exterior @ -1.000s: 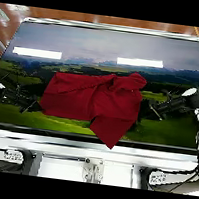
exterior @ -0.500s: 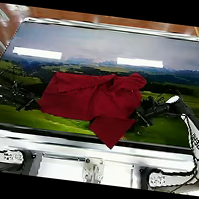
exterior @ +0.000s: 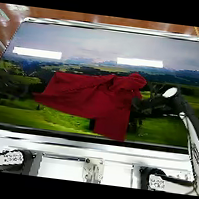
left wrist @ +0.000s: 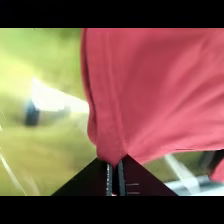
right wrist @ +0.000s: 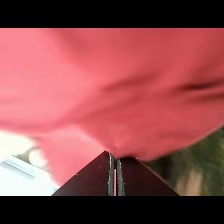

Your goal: Fold the shirts.

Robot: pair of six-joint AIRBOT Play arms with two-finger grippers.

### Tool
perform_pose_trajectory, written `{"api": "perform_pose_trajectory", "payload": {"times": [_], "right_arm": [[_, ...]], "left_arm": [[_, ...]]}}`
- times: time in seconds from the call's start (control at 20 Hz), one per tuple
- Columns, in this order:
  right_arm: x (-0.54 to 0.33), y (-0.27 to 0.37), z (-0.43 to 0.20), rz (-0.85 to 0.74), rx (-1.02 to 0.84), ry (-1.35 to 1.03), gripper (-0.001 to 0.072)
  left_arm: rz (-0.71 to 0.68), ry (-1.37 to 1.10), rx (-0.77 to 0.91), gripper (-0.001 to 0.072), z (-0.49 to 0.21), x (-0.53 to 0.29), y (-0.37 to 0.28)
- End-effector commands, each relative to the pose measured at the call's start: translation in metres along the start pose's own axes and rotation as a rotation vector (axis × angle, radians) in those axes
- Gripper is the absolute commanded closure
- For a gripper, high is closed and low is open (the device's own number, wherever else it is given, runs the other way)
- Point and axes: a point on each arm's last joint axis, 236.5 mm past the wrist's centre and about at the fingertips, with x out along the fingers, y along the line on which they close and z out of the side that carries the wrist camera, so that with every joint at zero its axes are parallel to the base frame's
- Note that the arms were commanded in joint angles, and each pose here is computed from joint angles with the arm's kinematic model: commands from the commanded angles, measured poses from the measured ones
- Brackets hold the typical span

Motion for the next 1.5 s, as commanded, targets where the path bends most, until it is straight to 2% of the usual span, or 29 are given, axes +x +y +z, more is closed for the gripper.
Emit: {"api": "perform_pose_trajectory", "payload": {"times": [0.0, 0.15, 0.2, 0.3, 0.4, 0.5, 0.6, 0.7, 0.8, 1.15, 1.45], "right_arm": [[-0.143, 0.087, 0.072, -0.020, -0.391, -0.421, 0.0649], [-0.367, 0.195, 0.087, -0.096, -0.619, -1.056, 0.0649], [-0.441, 0.233, 0.064, -0.082, -0.654, -1.273, 0.0649], [-0.531, 0.287, 0.001, -0.051, -0.740, -1.537, 0.0649], [-0.570, 0.313, -0.055, -0.066, -0.809, -1.641, 0.0649], [-0.587, 0.315, -0.094, -0.089, -0.792, -1.688, 0.0649], [-0.597, 0.303, -0.121, -0.166, -0.753, -1.716, 0.0649], [-0.601, 0.281, -0.136, -0.268, -0.681, -1.712, 0.0649], [-0.595, 0.255, -0.140, -0.361, -0.603, -1.660, 0.0649], [-0.540, 0.176, -0.093, -0.542, -0.395, -1.335, 0.0649], [-0.402, 0.081, -0.013, -0.586, -0.187, -0.712, 0.0649]], "left_arm": [[0.053, -0.396, 0.290, 0.0668, 0.072, -0.132, -0.083], [0.074, -0.974, 0.579, 0.0668, 0.074, -0.327, -0.222], [0.053, -1.156, 0.653, 0.0667, 0.052, -0.384, -0.266], [0.013, -1.462, 0.772, 0.0667, -0.015, -0.473, -0.335], [0.017, -1.626, 0.859, 0.0668, -0.080, -0.516, -0.370], [-0.019, -1.681, 0.880, 0.0668, -0.131, -0.526, -0.388], [0.057, -1.710, 0.862, 0.0668, -0.157, -0.530, -0.382], [0.227, -1.712, 0.836, 0.0668, -0.161, -0.533, -0.360], [0.306, -1.618, 0.787, 0.0667, -0.152, -0.516, -0.338], [0.334, -1.157, 0.677, 0.0667, -0.087, -0.420, -0.271], [0.282, -0.785, 0.503, 0.0667, -0.017, -0.310, -0.184]]}}
